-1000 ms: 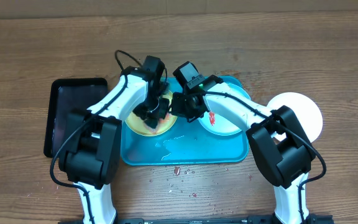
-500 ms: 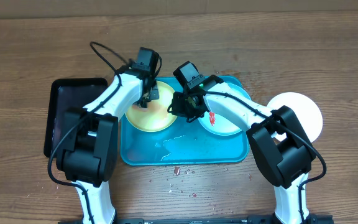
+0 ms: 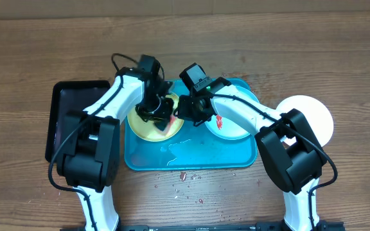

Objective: Clean dirty plates on tray and stack at the side
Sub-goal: 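Scrub the yellow plate with the sponge in the left gripper, then raise the sponge away with the left gripper and tilt the yellow plate up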

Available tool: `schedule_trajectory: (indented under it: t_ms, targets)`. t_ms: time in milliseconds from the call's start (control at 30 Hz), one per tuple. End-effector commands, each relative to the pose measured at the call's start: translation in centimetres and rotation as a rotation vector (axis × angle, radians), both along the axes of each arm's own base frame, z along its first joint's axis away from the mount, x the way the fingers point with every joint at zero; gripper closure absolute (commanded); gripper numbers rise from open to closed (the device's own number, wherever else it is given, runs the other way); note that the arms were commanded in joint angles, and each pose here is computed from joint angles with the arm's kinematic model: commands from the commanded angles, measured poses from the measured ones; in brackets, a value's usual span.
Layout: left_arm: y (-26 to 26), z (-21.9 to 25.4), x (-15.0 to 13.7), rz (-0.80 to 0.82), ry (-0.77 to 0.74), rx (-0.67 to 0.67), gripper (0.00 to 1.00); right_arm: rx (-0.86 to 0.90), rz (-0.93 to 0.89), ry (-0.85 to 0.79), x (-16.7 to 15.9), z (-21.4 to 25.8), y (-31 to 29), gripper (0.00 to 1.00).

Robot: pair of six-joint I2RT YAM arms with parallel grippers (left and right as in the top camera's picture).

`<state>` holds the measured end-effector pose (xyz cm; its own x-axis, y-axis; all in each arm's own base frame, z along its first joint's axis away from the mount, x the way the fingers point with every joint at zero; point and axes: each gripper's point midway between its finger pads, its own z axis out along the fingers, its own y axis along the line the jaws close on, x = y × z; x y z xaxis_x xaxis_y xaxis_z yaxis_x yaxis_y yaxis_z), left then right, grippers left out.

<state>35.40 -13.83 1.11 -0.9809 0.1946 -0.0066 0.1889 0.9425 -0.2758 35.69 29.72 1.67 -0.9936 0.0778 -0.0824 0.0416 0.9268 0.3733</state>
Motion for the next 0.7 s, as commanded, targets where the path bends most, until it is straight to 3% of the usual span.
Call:
schedule_trajectory:
  t_ms: [0, 100, 233, 333, 433, 600, 667]
  targets:
    - [10.8, -0.7, 0.6, 0.452, -0.031, 0.537, 0.96, -0.021, 0.005, 0.003, 0.0, -0.7, -0.2, 0.96]
    - [12.5, -0.2, 1.2, 0.577, -0.088, 0.619, 0.96, -0.021, 0.005, 0.003, 0.0, -0.7, -0.2, 0.96]
    - [11.1, -0.4, 4.0, 0.598, -0.177, 0.525, 0.96, -0.021, 0.005, 0.004, 0.0, -0.7, -0.2, 0.96]
    - [5.5, -0.7, 6.5, 0.355, -0.218, 0.232, 0.96, -0.021, 0.007, 0.005, -0.1, -0.7, -0.1, 0.96]
    - [-0.4, 1.2, 7.1, 0.052, -0.251, -0.079, 0.96, -0.027, 0.015, 0.013, -0.5, -0.8, 0.1, 0.96]
    - [-0.3, 6.0, 8.6, 0.059, -0.247, -0.129, 0.96, -0.036, 0.023, 0.028, -1.2, -1.3, 0.5, 0.96]
    - [0.5, 8.9, 9.5, 0.084, -0.257, -0.112, 0.96, -0.035, -0.005, 0.043, -1.2, -1.8, 0.6, 0.81]
